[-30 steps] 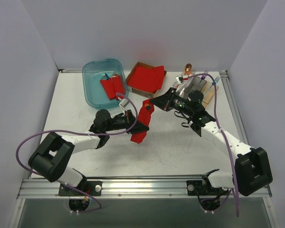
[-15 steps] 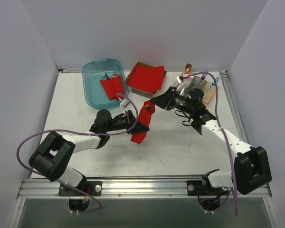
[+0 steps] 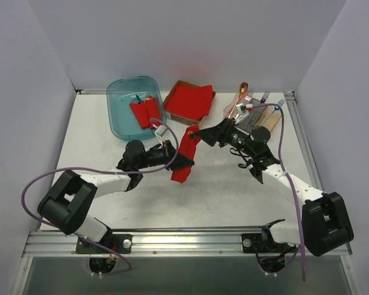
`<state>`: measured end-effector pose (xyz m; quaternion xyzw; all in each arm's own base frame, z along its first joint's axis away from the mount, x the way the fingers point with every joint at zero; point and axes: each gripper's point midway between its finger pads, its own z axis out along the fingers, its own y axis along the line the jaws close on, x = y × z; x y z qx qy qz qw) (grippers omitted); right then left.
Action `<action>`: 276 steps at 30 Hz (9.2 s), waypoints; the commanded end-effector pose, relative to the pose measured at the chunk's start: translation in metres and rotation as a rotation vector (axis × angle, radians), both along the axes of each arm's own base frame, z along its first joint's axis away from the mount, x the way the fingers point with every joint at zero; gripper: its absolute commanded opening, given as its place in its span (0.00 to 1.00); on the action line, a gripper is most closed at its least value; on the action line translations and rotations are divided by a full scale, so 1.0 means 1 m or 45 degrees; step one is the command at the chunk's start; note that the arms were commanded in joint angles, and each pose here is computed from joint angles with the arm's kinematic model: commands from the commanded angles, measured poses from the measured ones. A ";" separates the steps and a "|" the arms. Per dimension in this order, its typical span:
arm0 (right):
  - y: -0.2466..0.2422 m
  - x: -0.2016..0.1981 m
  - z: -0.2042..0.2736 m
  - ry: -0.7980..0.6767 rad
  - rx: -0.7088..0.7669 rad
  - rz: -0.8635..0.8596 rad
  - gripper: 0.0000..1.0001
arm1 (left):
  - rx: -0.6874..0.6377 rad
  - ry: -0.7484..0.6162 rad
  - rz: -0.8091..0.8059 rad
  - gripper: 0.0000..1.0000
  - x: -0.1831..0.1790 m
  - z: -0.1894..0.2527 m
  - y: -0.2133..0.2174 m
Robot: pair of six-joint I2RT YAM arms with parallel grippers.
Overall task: Place the utensils on the paper napkin and roll it up
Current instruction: Adjust the napkin, then move the bin to the center of the board, then place the utensils in the bin.
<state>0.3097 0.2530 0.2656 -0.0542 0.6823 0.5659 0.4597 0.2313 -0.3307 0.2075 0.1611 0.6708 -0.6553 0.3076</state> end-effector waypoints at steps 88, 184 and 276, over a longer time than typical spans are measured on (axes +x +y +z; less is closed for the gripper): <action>0.123 0.161 -0.102 0.223 -0.392 -0.124 0.81 | 0.468 0.350 1.039 0.02 0.365 -0.053 0.256; 0.162 0.072 -0.155 0.506 -0.255 -0.653 0.16 | 0.996 0.640 1.049 0.12 0.273 -0.188 0.278; 0.166 0.072 -0.172 0.534 -0.290 -0.622 0.16 | 1.475 0.598 1.219 0.68 0.253 -0.161 0.295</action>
